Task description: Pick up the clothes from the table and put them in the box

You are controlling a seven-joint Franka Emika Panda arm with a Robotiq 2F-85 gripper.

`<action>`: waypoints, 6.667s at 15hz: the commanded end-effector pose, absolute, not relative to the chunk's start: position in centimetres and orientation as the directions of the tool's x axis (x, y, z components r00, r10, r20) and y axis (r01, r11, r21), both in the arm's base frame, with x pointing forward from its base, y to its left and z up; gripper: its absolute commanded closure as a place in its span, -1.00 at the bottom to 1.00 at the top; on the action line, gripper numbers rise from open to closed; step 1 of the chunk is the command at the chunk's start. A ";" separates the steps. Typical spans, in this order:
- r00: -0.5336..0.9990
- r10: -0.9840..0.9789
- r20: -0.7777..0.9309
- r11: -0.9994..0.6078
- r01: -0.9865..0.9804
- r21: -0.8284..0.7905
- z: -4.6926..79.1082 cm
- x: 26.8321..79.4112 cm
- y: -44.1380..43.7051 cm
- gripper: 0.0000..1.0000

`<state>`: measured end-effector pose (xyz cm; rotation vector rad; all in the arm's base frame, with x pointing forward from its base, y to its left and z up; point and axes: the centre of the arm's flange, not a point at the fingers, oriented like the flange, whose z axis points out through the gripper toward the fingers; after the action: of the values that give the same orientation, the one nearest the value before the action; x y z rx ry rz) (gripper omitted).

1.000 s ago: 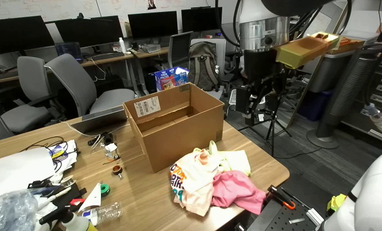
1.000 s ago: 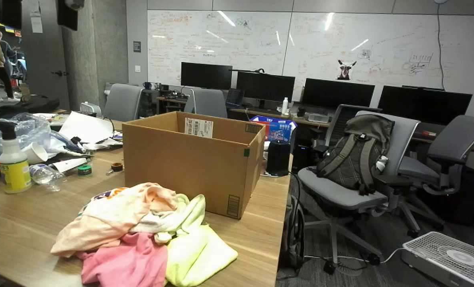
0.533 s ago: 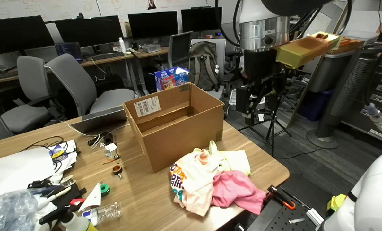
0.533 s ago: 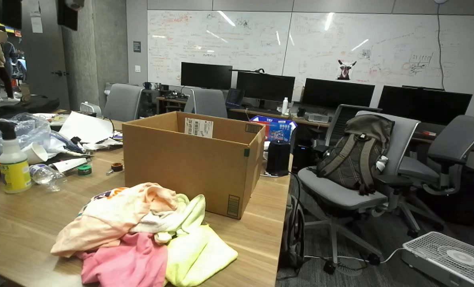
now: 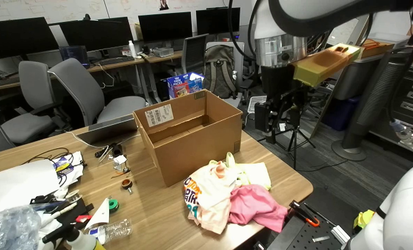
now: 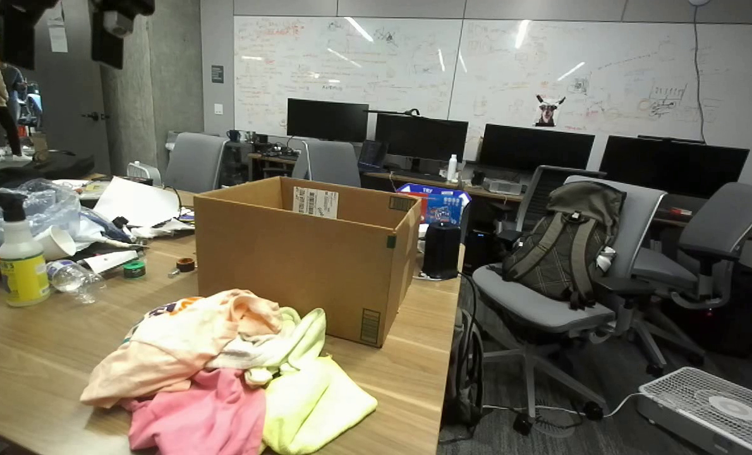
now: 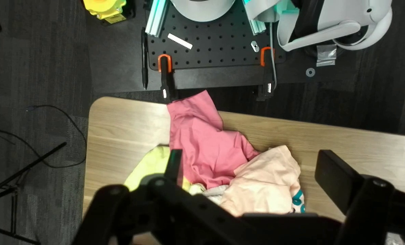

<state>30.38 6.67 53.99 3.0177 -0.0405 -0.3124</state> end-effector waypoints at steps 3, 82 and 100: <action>0.973 -0.025 -0.229 -0.980 0.021 0.196 49.8 30.9 8.3 -1.00; 0.907 -0.120 -0.404 -0.986 -0.063 0.152 16.7 48.7 8.5 -1.00; 0.961 -0.097 -0.259 -0.993 -0.075 0.090 14.3 57.4 10.2 -1.00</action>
<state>56.01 10.07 14.15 3.0285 -0.1385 -0.4193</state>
